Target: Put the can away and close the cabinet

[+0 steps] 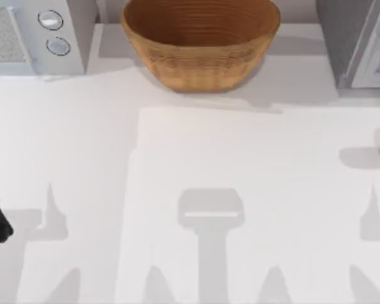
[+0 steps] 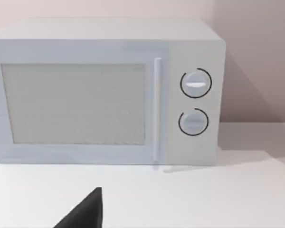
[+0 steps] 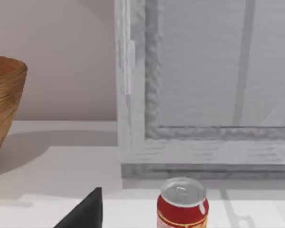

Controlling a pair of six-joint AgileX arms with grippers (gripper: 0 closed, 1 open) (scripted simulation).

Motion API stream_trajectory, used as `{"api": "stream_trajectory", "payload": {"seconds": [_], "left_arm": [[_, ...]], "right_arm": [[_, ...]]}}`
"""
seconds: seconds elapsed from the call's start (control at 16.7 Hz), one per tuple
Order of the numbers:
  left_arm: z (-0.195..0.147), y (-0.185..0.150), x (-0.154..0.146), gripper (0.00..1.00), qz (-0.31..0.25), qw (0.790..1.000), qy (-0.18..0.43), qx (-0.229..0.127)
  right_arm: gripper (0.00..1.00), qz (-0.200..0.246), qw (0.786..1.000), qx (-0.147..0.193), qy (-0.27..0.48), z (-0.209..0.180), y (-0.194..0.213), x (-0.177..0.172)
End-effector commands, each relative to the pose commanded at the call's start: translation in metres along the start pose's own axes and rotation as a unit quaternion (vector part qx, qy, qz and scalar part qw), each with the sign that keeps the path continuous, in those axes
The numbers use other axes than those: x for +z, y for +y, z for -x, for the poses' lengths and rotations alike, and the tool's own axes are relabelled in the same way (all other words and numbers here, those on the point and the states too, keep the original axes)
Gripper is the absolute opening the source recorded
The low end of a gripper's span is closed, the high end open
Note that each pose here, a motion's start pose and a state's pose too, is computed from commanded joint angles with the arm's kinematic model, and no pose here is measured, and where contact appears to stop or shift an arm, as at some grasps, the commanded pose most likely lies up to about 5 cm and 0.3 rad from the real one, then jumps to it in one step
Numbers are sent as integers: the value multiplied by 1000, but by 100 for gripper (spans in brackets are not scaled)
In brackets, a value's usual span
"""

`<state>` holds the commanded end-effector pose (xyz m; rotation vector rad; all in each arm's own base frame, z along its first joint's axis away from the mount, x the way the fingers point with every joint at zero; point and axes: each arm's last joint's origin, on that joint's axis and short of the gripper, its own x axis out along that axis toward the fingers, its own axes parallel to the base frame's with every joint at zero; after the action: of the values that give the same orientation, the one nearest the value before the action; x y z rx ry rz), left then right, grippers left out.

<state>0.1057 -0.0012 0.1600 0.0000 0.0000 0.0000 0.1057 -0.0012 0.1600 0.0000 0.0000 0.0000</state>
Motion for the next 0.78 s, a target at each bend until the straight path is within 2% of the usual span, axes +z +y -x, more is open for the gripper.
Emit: {"api": "stream_trajectory", "payload": {"seconds": [0.18,0.54,0.78], "left_arm": [[0,0,0,100,0,1000,0,0],[0,0,0,100,0,1000,0,0],[0,0,0,100,0,1000,0,0]], "right_arm": [[100,0,1000,-1,-4,0,0,2],[100,15,995,-16,-95,1,-2,41],[100,21,994,-12,-109,-12,-1,54]]}}
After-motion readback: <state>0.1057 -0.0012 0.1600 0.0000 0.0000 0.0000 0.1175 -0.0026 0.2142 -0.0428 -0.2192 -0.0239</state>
